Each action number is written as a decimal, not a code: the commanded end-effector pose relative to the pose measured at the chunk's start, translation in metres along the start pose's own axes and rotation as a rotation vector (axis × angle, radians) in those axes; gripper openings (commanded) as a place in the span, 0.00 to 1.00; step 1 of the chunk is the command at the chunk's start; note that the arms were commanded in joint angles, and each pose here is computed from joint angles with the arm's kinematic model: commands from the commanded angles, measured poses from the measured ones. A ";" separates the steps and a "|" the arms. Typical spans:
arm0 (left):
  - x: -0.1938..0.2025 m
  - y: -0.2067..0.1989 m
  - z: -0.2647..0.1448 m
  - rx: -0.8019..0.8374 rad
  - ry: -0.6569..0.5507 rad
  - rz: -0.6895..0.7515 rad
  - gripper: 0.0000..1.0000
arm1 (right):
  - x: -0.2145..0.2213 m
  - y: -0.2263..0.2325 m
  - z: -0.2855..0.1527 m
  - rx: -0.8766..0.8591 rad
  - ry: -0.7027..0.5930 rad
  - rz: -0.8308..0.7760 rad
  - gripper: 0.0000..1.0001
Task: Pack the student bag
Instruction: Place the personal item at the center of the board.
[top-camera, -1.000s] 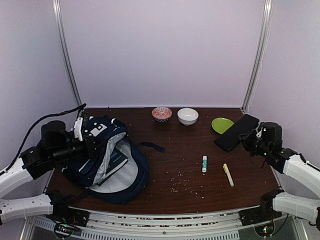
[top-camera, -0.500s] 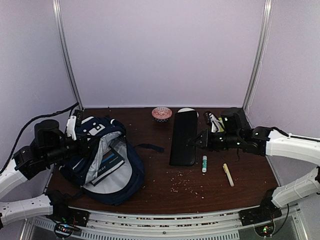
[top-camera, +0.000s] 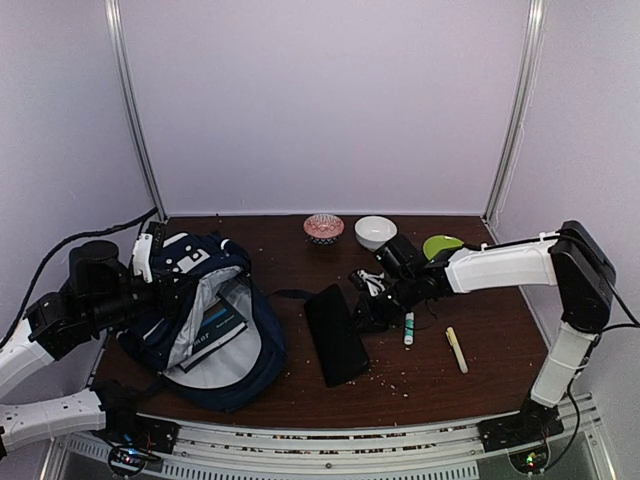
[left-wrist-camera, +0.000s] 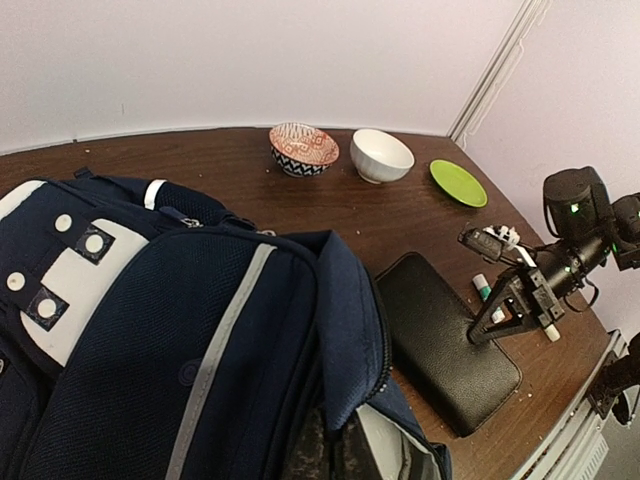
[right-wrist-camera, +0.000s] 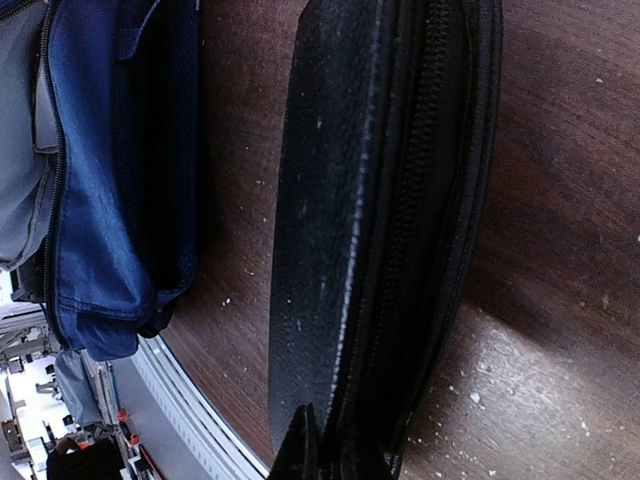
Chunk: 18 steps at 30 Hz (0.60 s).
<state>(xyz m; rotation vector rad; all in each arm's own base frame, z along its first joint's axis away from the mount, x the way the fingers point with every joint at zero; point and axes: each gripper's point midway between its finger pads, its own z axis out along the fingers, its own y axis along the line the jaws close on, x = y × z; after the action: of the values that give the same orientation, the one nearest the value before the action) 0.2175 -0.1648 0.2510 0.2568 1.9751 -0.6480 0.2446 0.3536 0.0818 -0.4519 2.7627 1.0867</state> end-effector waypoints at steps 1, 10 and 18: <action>-0.018 0.001 -0.001 -0.008 -0.077 -0.006 0.00 | -0.007 -0.017 0.010 0.047 0.014 -0.006 0.01; -0.010 0.002 0.004 0.002 -0.062 -0.023 0.00 | -0.018 -0.034 -0.014 0.138 -0.153 0.096 0.56; -0.007 0.002 0.009 0.003 -0.059 -0.032 0.00 | 0.015 -0.046 -0.035 0.066 -0.388 0.357 0.56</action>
<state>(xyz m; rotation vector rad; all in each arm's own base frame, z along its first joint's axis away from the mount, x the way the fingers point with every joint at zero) 0.2169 -0.1708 0.2410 0.2661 1.9907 -0.6791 0.2434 0.3000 0.0665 -0.0490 2.7048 0.9372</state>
